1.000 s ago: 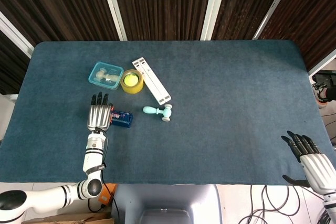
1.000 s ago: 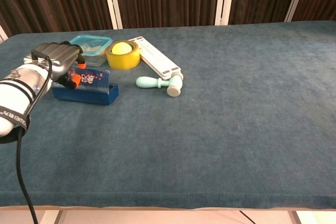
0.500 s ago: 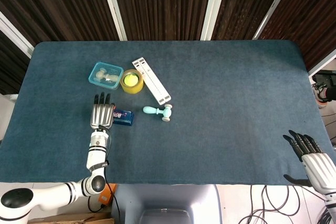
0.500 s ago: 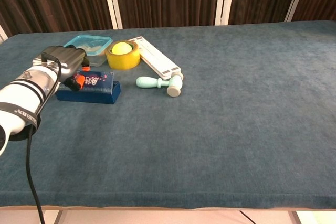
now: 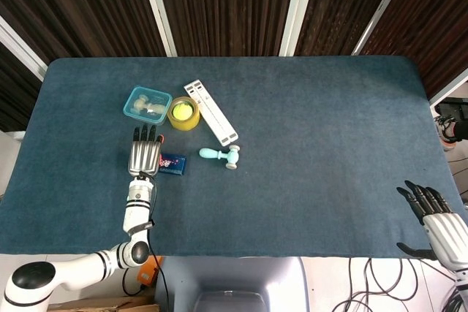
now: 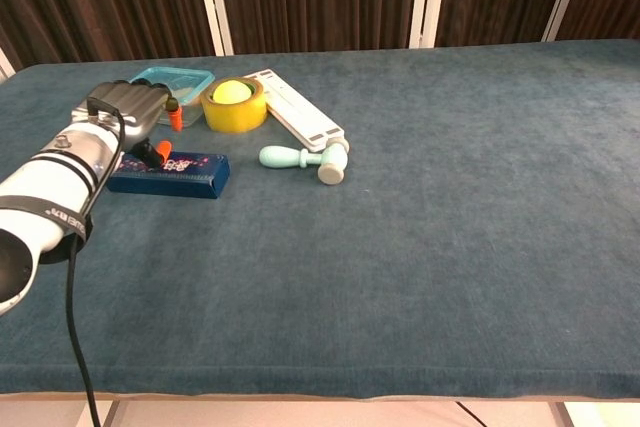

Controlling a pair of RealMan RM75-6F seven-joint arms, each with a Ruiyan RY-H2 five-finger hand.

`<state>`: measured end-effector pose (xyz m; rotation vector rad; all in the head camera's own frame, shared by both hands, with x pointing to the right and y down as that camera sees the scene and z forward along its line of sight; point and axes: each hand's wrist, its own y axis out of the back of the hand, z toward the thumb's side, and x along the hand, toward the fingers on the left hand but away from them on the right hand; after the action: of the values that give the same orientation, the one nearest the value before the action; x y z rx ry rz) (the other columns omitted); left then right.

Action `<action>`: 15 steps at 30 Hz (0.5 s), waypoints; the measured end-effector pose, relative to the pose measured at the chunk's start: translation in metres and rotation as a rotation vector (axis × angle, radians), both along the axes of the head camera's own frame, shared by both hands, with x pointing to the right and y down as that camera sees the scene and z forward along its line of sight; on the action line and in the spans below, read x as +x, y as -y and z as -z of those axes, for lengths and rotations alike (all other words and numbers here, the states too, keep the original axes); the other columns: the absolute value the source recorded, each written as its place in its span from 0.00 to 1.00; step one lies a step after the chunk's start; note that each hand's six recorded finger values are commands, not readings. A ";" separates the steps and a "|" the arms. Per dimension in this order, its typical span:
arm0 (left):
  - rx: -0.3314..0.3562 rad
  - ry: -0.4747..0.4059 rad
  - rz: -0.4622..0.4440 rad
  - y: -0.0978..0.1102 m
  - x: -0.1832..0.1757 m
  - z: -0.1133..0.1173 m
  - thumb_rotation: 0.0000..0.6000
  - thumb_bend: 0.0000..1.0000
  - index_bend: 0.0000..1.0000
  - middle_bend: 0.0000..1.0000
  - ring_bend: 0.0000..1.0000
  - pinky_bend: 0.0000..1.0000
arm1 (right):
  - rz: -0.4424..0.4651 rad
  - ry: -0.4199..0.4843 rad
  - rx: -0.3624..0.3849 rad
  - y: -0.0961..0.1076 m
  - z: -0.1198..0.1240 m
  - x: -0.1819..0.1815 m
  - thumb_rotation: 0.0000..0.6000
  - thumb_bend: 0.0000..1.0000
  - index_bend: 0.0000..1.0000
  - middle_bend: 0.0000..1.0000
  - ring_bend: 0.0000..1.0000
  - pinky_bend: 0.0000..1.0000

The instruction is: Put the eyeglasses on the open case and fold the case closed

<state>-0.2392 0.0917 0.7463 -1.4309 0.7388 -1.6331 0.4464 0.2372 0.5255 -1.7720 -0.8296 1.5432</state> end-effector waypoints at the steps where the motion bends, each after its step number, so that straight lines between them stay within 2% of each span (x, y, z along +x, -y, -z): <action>1: 0.012 -0.016 -0.001 0.001 0.001 0.002 1.00 0.45 0.27 0.08 0.05 0.11 | 0.001 -0.001 -0.001 0.000 0.000 0.000 1.00 0.25 0.00 0.00 0.00 0.00; 6: 0.023 -0.082 -0.022 0.000 0.005 0.010 1.00 0.40 0.15 0.02 0.01 0.09 | 0.006 -0.004 -0.006 -0.001 -0.001 -0.001 1.00 0.25 0.00 0.00 0.00 0.00; 10: -0.044 -0.130 -0.057 -0.005 0.006 0.020 1.00 0.38 0.01 0.00 0.00 0.06 | 0.009 -0.003 -0.007 -0.002 -0.001 -0.002 1.00 0.25 0.00 0.00 0.00 0.00; 12: -0.088 -0.128 -0.081 -0.007 0.004 0.025 1.00 0.37 0.00 0.00 0.00 0.04 | 0.011 -0.002 -0.006 -0.003 -0.001 -0.003 1.00 0.25 0.00 0.00 0.00 0.00; 15: -0.159 -0.065 -0.113 -0.008 -0.008 0.031 1.00 0.36 0.00 0.00 0.00 0.03 | 0.010 0.000 -0.004 -0.003 0.000 -0.003 1.00 0.25 0.00 0.00 0.00 0.00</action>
<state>-0.2474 0.0994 0.7152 -1.6152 0.5636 -1.5936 0.4437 0.2401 0.5258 -1.7763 -0.8161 1.5397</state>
